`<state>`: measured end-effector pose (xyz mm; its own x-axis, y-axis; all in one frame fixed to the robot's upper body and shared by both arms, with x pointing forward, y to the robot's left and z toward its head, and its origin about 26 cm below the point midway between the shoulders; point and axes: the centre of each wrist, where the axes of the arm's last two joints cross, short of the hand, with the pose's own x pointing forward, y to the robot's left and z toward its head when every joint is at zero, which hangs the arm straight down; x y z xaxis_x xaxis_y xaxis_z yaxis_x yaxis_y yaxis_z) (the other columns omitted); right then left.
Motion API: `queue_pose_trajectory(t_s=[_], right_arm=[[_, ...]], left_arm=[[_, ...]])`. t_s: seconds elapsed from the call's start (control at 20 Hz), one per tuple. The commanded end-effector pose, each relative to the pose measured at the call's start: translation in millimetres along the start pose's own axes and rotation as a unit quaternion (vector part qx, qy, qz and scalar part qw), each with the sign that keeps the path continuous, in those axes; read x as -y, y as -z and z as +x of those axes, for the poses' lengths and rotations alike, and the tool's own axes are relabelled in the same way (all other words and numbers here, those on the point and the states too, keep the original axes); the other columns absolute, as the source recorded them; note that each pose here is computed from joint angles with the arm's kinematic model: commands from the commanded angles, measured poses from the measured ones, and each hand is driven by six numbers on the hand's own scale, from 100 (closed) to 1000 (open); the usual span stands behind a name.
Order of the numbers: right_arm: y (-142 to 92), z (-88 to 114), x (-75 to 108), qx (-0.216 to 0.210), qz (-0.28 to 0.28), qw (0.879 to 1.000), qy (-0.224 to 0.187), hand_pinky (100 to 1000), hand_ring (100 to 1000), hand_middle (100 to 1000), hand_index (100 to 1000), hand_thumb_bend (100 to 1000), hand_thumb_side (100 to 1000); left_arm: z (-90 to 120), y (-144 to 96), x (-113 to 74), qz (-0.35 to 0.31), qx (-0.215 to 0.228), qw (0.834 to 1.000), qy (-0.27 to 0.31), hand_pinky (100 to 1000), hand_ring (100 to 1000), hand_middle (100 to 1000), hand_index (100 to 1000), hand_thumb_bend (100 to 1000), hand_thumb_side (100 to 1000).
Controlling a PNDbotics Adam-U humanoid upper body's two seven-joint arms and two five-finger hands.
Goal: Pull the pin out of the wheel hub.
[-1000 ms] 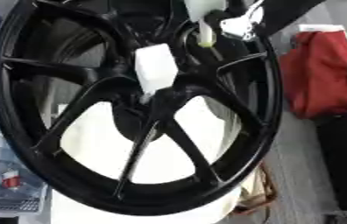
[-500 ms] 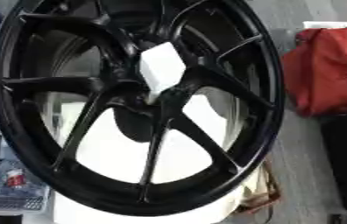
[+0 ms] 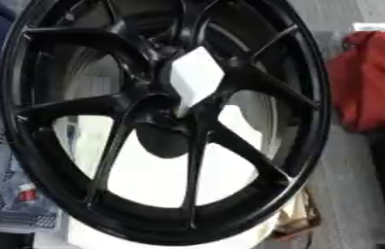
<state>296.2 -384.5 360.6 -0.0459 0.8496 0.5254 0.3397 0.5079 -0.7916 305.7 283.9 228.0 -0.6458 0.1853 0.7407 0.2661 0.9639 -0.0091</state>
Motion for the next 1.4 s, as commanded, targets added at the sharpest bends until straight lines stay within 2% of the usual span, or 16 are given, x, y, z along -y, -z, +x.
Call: queue_pose_trajectory(t_s=[0.05,0.1,0.15,0.2,0.4,0.6,0.85,0.95,1.0,1.05,1.1,1.4], right_arm=[[6,-22,12.4,-0.052,-0.055,0.997,-0.022,703,520,486,709,100,111],[7,-32,9.1,-0.072,-0.060,0.995,-0.028,749,626,578,779,100,100],[8,-40,5.4,-0.090,-0.062,0.993,-0.034,759,656,603,797,100,100],[8,-47,1.9,-0.104,-0.062,0.992,-0.038,803,768,724,857,100,100],[7,-61,-9.4,-0.125,-0.055,0.990,-0.042,854,874,830,902,100,100],[4,-71,-14.9,-0.139,-0.061,0.988,-0.034,854,874,834,908,100,100],[1,-75,-19.2,-0.135,-0.079,0.988,-0.012,845,858,824,907,100,100],[0,-73,-19.7,-0.126,-0.090,0.988,-0.004,838,844,810,902,100,130],[-1,-71,-19.7,-0.120,-0.098,0.988,-0.001,831,830,797,899,100,188],[-2,-68,-19.9,-0.112,-0.107,0.988,0.003,829,824,792,900,100,245],[-3,-64,-20.3,-0.103,-0.117,0.988,0.006,820,807,777,897,100,379],[-24,-14,-27.7,0.021,-0.172,0.984,0.037,792,736,700,862,100,432]], left_arm=[[8,3,0.4,-0.004,0.019,1.000,0.007,894,609,710,885,131,873],[9,3,0.5,-0.004,0.020,1.000,0.007,894,609,710,885,130,872],[9,4,0.6,-0.004,0.021,1.000,0.007,894,609,710,885,130,872],[9,4,0.6,-0.005,0.022,1.000,0.007,894,609,711,885,129,873],[9,4,0.7,-0.004,0.025,1.000,0.008,895,608,711,886,128,876],[8,3,0.4,-0.002,0.026,1.000,0.011,896,607,711,886,127,877],[8,3,0.5,-0.001,0.028,1.000,0.012,896,606,710,885,126,876],[8,3,0.3,-0.001,0.029,0.999,0.012,896,607,710,885,125,874],[8,3,0.2,-0.001,0.030,0.999,0.012,896,607,710,885,125,874],[9,3,0.1,-0.001,0.030,0.999,0.012,896,607,710,885,124,873],[9,3,0.1,-0.001,0.031,0.999,0.012,896,607,711,885,124,873],[9,4,0.1,-0.003,0.033,0.999,0.012,897,607,711,885,122,870]])
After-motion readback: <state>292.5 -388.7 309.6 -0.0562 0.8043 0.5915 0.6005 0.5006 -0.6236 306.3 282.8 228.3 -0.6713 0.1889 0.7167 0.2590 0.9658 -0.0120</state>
